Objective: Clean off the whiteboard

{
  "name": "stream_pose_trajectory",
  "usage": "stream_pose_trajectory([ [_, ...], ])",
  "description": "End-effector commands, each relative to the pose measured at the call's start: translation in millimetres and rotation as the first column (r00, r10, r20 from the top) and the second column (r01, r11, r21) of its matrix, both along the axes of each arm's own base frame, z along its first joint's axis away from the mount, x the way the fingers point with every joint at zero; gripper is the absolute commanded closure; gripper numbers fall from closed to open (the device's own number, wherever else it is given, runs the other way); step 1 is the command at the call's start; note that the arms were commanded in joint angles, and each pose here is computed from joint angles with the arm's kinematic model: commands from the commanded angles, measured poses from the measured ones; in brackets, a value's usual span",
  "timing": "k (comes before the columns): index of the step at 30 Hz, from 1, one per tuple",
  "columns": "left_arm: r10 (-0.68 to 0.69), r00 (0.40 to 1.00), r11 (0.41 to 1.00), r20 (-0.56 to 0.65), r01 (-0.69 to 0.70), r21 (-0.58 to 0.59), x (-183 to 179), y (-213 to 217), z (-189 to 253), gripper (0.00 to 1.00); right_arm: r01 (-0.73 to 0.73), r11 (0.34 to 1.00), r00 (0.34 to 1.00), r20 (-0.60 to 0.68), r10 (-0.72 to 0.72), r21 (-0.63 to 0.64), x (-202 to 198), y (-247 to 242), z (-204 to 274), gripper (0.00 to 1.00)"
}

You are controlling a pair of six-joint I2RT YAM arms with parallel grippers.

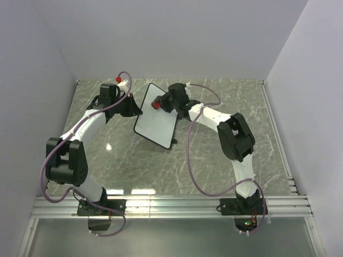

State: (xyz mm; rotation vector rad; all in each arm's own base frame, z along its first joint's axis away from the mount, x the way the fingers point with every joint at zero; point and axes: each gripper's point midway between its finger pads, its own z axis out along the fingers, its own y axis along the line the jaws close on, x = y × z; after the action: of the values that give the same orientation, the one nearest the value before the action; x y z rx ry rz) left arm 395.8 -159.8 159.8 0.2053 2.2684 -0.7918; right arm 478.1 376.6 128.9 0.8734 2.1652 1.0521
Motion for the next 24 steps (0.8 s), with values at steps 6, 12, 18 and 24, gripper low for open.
stream_pose_trajectory([
  [6,-0.142,0.984,0.99,-0.106,0.14,-0.024,-42.7,-23.2,-18.5,1.0,-0.131,0.991,0.987,-0.098,0.127,-0.037,-37.7,38.4,-23.4,1.0],
  [12,-0.139,0.986,0.99,-0.097,0.137,-0.024,-45.4,-21.9,-16.9,1.0,-0.051,0.996,0.99,-0.136,0.04,-0.079,-1.0,-4.3,-45.2,1.0],
  [18,-0.134,0.987,0.991,-0.091,0.133,-0.02,-48.6,-20.8,-16.5,1.0,0.009,0.986,0.988,-0.152,-0.034,-0.166,26.6,-47.7,-56.2,1.0],
  [24,-0.136,0.986,0.991,-0.095,0.134,-0.02,-48.8,-20.9,-15.4,1.0,0.03,0.978,0.988,-0.143,-0.06,-0.206,43.6,-61.6,-63.2,1.0],
])
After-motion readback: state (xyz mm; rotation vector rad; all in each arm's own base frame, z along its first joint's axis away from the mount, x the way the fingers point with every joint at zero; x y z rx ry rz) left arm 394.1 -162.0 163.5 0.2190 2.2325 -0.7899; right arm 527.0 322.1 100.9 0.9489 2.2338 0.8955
